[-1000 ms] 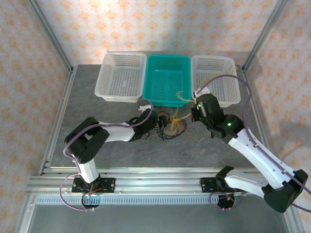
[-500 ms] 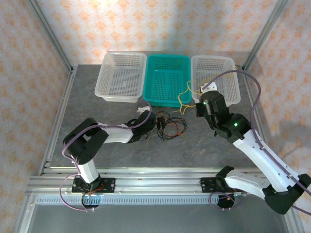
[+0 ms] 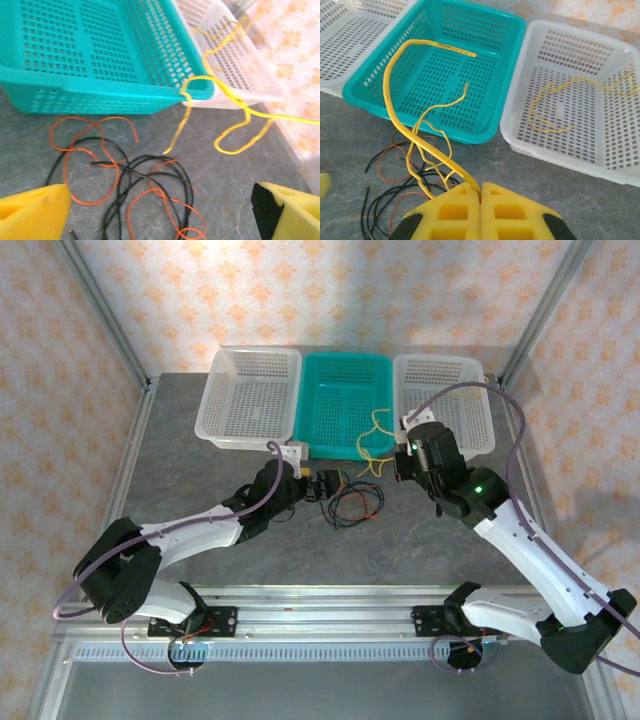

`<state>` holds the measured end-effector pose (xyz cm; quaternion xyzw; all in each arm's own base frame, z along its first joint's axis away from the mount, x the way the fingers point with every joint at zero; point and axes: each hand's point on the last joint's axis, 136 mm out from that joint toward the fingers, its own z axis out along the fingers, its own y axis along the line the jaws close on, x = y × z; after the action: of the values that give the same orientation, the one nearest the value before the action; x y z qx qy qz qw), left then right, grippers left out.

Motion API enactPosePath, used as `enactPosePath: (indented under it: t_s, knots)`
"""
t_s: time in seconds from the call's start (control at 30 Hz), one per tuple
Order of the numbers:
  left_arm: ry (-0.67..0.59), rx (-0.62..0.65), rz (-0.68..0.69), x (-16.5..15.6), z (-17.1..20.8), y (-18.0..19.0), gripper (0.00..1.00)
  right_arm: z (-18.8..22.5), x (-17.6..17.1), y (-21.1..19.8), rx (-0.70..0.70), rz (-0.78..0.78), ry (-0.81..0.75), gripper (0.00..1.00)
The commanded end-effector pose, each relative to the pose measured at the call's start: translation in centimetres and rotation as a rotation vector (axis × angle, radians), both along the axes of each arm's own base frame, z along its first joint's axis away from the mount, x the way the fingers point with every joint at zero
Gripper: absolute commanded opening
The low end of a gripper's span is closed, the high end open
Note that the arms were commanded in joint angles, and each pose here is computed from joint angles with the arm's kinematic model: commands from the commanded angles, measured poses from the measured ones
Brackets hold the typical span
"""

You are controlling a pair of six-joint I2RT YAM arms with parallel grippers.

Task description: Untangle the cables

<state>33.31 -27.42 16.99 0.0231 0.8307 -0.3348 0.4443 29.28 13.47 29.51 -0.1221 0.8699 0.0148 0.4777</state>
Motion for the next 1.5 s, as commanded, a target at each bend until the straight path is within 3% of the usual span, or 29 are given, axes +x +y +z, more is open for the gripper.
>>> enactPosePath:
  t_s: [0.0, 0.23, 0.57, 0.67, 0.83, 1.1, 1.47]
  knots:
    - [-0.079, -0.023, -0.127, 0.1, 2.4, -2.3, 0.93, 1.7, 0.1, 0.7, 0.067, 0.014, -0.021, 0.00]
    - [-0.077, -0.005, -0.143, 0.4, 1.2, -2.8, 0.93, 1.6, 0.1, 2.5, 0.188, 0.023, 0.057, 0.00]
    - [-0.090, 0.124, 0.004, 1.7, -0.5, 0.3, 0.88, 3.6, -0.9, 2.4, 0.186, 0.079, 0.019, 0.00]
    - [-0.094, 0.143, -0.033, 1.6, -0.5, -0.1, 0.89, 4.0, -1.3, 1.9, 0.135, 0.097, 0.002, 0.00]
    - [-0.078, 0.181, -0.207, 0.8, -0.6, -2.3, 0.94, 4.6, -2.0, 1.2, 0.064, 0.133, -0.015, 0.00]
    - [-0.094, 0.277, -0.178, 1.4, -0.5, 0.4, 0.94, 5.4, -3.7, 1.1, 0.030, 0.219, -0.019, 0.00]
    - [-0.105, 0.296, -0.273, 1.1, 0.4, -0.3, 0.96, 5.7, -5.3, 1.9, 0.038, 0.322, 0.000, 0.00]
